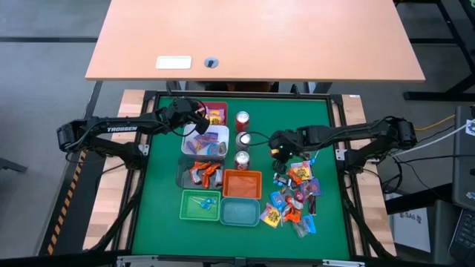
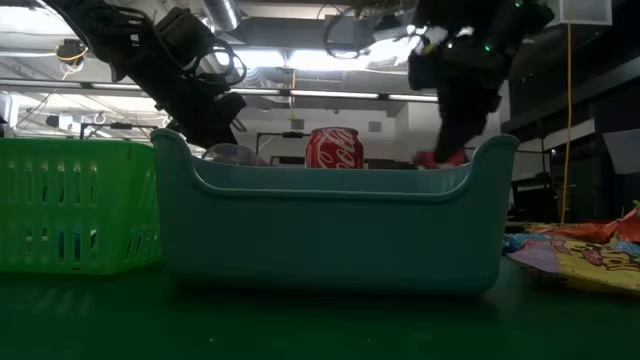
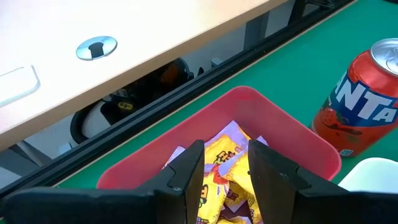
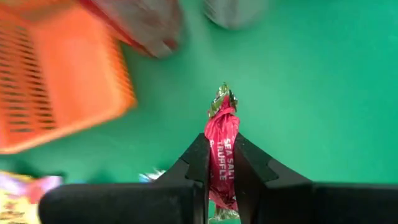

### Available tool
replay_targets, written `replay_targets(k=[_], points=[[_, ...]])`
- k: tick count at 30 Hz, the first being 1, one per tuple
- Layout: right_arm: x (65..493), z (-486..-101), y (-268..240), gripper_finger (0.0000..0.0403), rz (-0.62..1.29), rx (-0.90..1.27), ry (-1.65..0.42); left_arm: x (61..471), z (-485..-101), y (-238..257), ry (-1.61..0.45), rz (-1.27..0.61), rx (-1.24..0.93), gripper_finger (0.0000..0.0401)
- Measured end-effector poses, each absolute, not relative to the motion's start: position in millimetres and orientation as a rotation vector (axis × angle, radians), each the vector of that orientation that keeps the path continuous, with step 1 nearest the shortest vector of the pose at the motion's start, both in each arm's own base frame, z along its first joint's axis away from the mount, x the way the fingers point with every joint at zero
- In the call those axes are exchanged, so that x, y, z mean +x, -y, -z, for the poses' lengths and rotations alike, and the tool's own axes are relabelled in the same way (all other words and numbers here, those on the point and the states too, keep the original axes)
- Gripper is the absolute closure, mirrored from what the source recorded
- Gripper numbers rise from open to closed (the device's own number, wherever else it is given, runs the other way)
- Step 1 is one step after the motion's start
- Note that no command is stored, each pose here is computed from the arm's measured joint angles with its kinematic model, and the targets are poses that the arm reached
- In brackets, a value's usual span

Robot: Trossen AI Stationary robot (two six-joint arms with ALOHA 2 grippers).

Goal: Sort candy
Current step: Put the red candy into the center orange bin

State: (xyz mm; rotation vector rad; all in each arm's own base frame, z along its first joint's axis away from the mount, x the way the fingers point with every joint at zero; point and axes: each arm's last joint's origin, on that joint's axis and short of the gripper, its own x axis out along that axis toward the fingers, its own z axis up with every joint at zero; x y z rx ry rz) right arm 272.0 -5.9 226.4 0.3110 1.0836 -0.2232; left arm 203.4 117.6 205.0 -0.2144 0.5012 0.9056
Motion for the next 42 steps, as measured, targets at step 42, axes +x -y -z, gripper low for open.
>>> replay_targets(k=[42], points=[[308.5,-250.5,-59.4,0.0338,-0.304,0.156,-0.642,203.3,-205.0,-117.7,-0.501,-0.907,-0.214,0.0287]])
